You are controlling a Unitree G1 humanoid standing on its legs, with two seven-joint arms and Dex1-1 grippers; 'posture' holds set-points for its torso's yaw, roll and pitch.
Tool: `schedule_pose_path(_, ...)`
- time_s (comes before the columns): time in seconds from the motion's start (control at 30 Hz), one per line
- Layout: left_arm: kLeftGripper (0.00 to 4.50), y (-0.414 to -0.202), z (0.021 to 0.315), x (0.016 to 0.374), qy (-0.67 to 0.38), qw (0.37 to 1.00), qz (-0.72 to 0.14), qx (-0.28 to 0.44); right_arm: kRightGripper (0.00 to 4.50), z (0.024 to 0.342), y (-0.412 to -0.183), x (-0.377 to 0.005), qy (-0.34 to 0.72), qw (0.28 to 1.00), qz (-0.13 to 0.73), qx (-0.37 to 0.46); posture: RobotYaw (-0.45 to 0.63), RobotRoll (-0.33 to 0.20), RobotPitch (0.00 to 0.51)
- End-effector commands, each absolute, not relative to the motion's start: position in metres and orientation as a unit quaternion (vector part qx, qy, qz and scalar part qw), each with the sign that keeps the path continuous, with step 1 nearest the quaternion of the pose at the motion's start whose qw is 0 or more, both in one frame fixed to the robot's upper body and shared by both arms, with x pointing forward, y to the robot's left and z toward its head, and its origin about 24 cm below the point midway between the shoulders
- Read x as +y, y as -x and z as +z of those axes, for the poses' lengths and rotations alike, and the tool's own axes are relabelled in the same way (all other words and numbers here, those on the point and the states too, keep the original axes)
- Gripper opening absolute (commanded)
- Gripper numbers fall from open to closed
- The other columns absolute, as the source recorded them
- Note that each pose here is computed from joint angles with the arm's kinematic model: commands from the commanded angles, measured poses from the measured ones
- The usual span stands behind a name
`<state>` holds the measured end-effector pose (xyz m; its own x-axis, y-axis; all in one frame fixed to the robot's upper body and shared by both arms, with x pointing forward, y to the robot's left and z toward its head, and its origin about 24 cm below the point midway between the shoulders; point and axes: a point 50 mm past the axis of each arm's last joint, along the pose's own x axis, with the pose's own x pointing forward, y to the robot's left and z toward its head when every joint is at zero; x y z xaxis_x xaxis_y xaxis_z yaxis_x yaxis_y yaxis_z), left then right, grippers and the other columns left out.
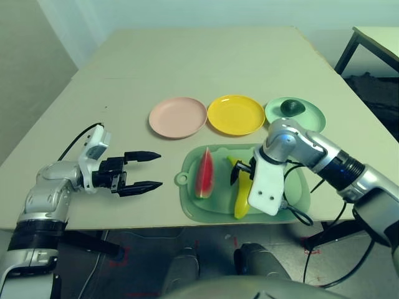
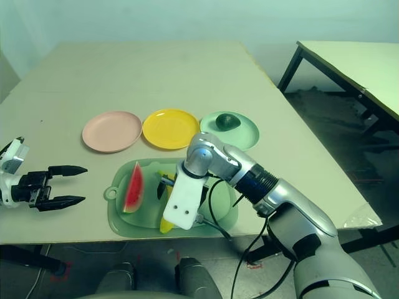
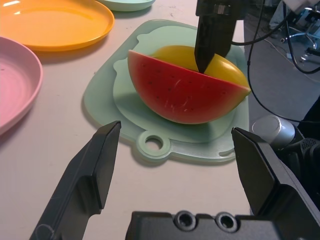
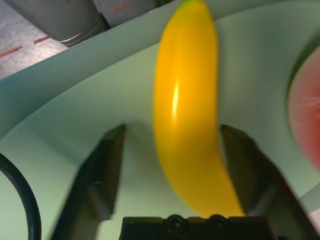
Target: Place the fruits into color-matched plates.
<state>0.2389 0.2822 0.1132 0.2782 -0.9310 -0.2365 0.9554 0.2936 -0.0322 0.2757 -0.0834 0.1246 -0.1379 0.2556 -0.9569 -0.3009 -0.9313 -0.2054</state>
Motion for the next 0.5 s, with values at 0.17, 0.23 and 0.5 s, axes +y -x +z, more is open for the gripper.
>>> schedule_pose_path(0.17,4.50,-0.239,0.114,0.281,-0.062,0.794,-0.596,0.100,1.69,0.125,-0.286,-0.112,0.637,0.189,0.744,0.069,-0.03,0.000,0.065)
schedule_pose_path(0.23,4.50,-0.240,0.113,0.282,-0.061,0.796,-0.594,0.100,1.69,0.133,-0.293,-0.113,0.638,0.210,0.738,0.069,-0.03,0.000,0.068)
schedule_pose_path(0.5,4.50,-0.250,0.112,0.289,-0.038,0.837,-0.532,0.121,1.69,0.188,-0.352,-0.100,0.674,0.328,0.658,0.071,-0.04,0.000,0.066)
